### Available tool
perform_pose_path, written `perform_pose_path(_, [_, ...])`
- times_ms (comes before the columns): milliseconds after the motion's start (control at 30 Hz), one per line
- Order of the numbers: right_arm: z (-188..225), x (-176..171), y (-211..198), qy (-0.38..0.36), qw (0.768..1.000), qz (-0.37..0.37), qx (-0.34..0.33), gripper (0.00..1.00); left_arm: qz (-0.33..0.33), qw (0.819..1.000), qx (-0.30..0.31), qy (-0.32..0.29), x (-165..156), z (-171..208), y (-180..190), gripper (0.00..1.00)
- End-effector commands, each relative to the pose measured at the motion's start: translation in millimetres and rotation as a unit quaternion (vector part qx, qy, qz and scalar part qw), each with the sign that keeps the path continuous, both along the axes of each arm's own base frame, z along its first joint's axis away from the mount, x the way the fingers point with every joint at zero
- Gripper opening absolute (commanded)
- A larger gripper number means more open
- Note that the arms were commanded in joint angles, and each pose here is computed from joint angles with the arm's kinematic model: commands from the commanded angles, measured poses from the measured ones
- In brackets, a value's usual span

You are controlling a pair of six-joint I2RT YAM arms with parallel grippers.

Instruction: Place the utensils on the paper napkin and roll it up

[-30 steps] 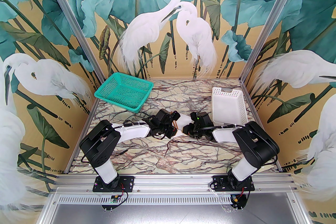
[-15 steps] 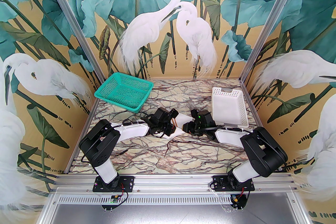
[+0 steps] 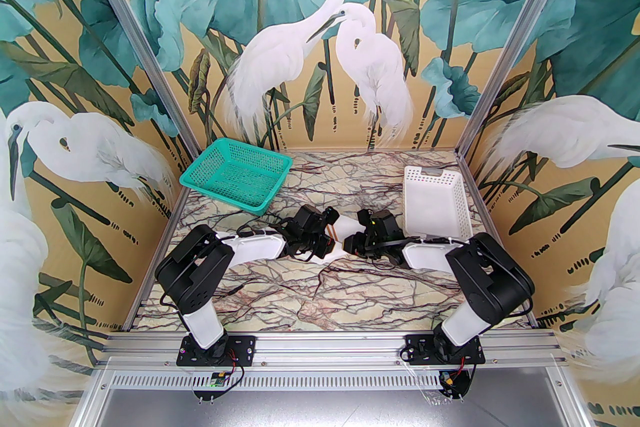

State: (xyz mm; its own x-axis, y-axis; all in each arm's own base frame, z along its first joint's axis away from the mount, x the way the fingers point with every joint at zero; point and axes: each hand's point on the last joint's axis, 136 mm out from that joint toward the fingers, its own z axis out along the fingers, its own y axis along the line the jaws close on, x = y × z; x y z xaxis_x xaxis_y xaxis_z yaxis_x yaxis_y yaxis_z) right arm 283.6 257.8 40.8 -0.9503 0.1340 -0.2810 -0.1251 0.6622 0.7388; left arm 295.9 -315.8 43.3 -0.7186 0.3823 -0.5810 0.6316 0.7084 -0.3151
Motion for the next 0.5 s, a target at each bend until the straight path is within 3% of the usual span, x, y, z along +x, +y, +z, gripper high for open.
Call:
perform_pose_path(0, [2,6,6,-0.008,1.0,0.005,0.005,0.18,0.021,1.0,0.012,0.004,6,-10,7,0.0])
perform_pose_path(467, [-26,2,-1,0.03,0.999,-0.001,-0.031,0.17,0.028,0.999,0.024,0.015,5,-23,11,0.0])
